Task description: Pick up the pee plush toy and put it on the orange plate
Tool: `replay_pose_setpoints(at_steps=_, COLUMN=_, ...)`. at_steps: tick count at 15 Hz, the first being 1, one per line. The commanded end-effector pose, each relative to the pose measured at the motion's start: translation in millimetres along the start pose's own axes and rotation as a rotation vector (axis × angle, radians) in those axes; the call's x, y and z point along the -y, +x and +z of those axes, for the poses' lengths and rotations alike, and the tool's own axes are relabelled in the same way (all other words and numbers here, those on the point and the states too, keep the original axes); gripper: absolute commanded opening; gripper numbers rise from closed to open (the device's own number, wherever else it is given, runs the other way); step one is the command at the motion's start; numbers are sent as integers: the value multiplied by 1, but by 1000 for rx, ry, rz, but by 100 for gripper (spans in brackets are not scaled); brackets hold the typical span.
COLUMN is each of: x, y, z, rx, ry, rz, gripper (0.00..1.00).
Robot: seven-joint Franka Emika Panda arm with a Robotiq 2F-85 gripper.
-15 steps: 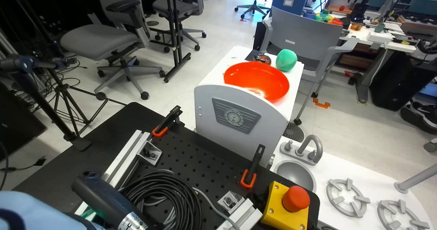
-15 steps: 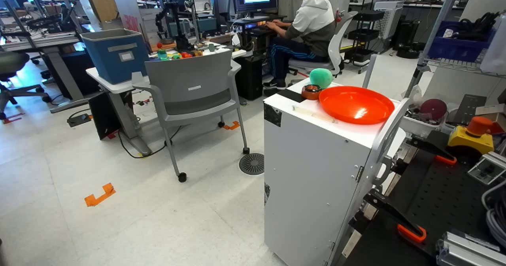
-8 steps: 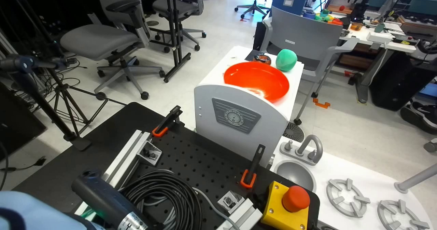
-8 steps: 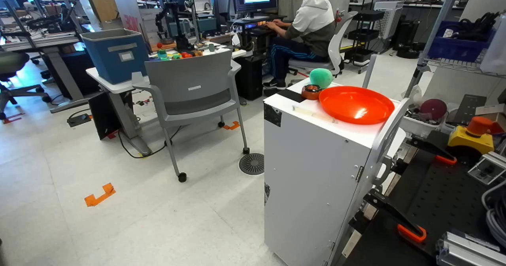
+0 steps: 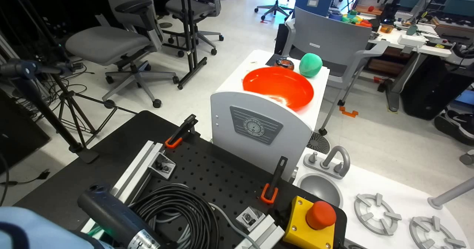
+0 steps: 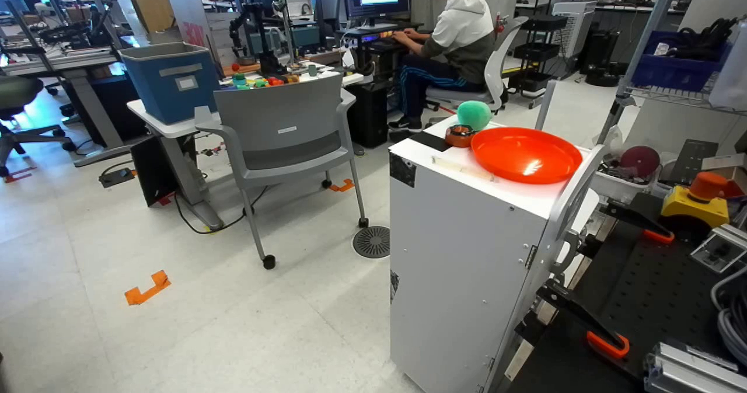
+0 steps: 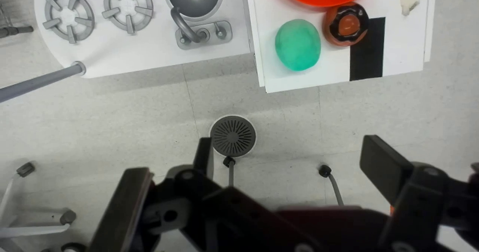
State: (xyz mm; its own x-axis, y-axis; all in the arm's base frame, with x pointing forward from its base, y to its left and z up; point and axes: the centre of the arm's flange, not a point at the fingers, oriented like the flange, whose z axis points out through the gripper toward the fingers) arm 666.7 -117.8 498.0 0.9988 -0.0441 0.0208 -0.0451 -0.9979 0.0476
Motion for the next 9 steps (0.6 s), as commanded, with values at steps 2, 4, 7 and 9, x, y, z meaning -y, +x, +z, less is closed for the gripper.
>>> replay_pose_setpoints(at_steps=2, x=16, y=-1, z=4, rx=17, ry=-43, rz=-59, gripper=100)
replay_pose_setpoints(at_steps=4, x=19, y=0, z=5, rx=18, ry=-42, rz=-78, gripper=100)
replay_pose_setpoints(at_steps=7, x=23, y=1, z=3, rx=19, ry=-11, rz=-108, gripper=100)
replay_pose_setpoints(at_steps=9, x=25, y=2, z=2, rx=16, ry=20, rz=-124, gripper=100)
